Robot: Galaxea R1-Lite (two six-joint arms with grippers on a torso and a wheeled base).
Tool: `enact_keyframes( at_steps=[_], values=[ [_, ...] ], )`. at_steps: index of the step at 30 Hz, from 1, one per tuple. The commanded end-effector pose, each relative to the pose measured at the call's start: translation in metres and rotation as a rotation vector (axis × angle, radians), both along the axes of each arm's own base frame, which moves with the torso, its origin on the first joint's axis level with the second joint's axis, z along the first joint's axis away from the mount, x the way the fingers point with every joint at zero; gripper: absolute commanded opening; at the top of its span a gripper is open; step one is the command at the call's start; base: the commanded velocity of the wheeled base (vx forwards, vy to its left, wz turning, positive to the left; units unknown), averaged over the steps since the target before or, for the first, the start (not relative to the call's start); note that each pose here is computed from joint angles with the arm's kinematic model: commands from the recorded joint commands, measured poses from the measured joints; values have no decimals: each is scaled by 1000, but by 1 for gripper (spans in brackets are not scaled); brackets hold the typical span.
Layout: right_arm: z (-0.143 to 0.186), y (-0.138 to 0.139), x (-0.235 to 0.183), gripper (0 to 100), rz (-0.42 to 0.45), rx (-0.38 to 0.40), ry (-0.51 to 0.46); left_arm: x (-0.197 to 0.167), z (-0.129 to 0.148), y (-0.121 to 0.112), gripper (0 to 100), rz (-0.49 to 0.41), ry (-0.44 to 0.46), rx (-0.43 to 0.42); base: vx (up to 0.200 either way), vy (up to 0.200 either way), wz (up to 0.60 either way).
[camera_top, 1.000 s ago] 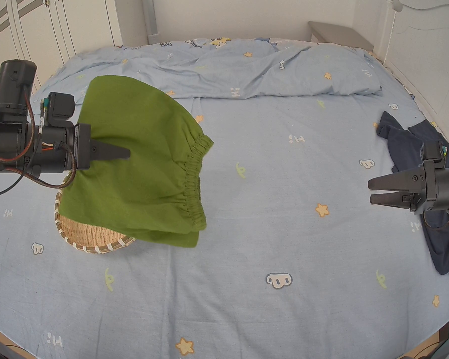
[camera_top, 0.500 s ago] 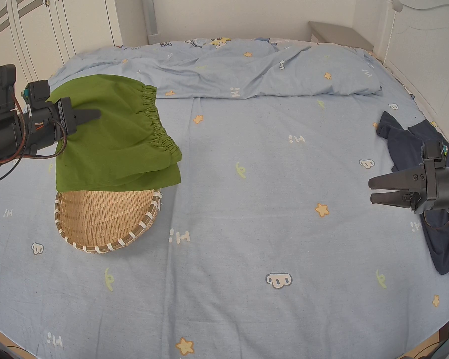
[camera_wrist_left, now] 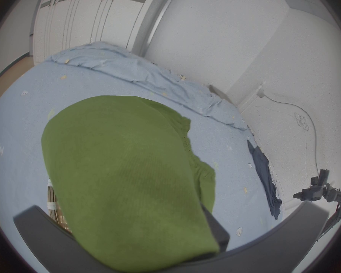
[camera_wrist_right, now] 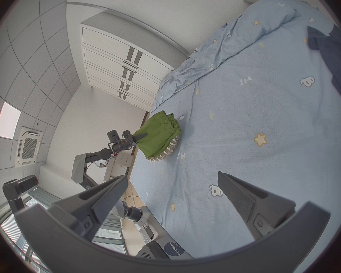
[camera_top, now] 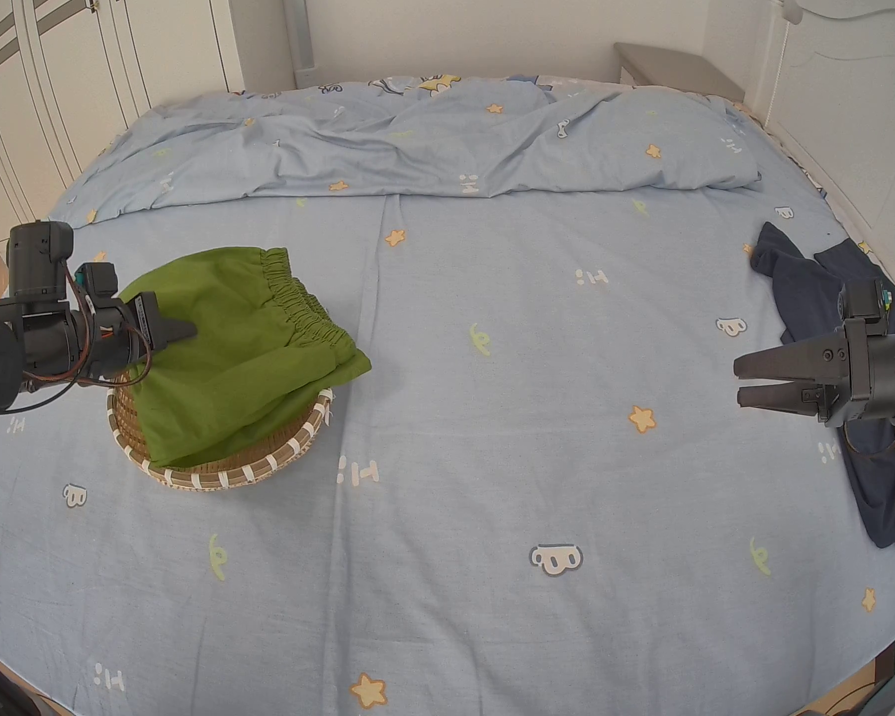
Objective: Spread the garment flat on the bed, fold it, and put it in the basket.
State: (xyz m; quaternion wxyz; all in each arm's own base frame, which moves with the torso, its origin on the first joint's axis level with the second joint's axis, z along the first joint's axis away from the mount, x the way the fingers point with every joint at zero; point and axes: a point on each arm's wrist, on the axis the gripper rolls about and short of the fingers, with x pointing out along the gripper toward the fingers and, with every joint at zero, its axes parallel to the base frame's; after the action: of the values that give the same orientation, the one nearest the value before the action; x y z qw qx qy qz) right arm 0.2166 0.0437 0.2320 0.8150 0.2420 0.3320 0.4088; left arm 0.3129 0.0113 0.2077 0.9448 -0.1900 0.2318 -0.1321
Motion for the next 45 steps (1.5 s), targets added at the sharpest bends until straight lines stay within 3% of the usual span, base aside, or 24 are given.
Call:
enact_keyframes(
  at_steps=[1,11,18,19,26,32,35,39,41,45],
  values=[
    [-1,1,-1,100,11,3,4,15,-33,15,0,50,114,-11,0,0,0],
    [-1,1,-3,100,14,4,2,39,-54,18,0,130,340,-11,0,0,0],
    [0,2,-5,100,16,5,-2,43,-58,18,0,132,388,-13,0,0,0],
    [0,2,-5,100,19,5,-4,42,-58,18,100,134,398,-17,0,0,0],
    [0,2,-5,100,19,5,-4,38,-38,18,100,156,479,-19,0,0,0],
    [1,2,-6,100,19,5,-7,5,25,17,100,289,564,74,0,0,0],
    [1,2,-7,100,22,3,-11,-20,53,16,100,315,585,99,0,0,0],
    [8,-1,-30,100,13,-6,-79,-62,86,11,100,316,539,104,0,0,0],
    [16,-5,-56,100,17,-6,-170,-97,107,3,100,301,464,97,0,0,0],
    [15,-12,-93,100,24,-20,-297,-152,118,-15,100,257,374,56,0,0,0]
  ],
)
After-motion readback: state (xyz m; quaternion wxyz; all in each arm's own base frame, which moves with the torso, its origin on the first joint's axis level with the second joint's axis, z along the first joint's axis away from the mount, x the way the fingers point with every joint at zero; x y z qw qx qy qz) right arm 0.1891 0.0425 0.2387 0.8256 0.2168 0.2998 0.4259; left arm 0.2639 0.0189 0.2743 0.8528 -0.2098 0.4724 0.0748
